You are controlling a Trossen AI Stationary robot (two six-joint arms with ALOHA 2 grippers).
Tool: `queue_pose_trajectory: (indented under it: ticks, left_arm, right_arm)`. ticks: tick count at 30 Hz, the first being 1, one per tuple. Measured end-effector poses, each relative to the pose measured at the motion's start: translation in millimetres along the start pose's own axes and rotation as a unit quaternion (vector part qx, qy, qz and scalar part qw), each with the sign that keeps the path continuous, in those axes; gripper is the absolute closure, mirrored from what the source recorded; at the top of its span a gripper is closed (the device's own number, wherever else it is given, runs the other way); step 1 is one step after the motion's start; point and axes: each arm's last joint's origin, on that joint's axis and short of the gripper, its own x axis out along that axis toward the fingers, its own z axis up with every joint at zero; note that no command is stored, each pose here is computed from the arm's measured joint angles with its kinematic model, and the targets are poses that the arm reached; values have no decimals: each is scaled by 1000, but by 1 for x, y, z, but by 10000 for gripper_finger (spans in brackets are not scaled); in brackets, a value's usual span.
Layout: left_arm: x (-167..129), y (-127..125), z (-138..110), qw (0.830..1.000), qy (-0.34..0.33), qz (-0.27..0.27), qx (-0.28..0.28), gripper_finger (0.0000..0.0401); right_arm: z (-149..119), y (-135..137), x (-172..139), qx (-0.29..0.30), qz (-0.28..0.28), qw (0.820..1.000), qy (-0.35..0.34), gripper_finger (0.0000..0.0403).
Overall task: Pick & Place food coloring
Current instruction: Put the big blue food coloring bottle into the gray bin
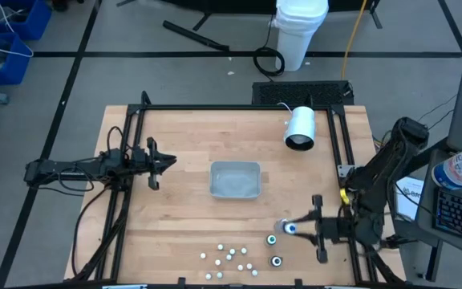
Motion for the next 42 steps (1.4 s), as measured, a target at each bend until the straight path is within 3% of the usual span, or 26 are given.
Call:
queue_pose_trajectory:
  ticks: [3,13,19,26,32,42]
  left_arm:
    - [0,0,0,1000,0,0,0,350]
    - [0,0,0,1000,0,0,1,350]
    - [0,0,0,1000,1,0,12,350]
    - [0,0,0,1000,1,0,14,350]
    - [0,0,0,1000,0,0,14,350]
    - [0,0,0,1000,-2,0,18,350]
  right_arm:
    - [9,-22,11,-5,-29,1000,-5,296]
    - [23,-85,68,3,-31,999,-4,297]
    - [34,-101,111,9,3,1000,11,297]
    - [36,-108,167,-4,-18,1000,25,291]
    - [15,-123,201,18,2,1000,-5,297]
    - [-47,-144,241,30,-42,997,54,296]
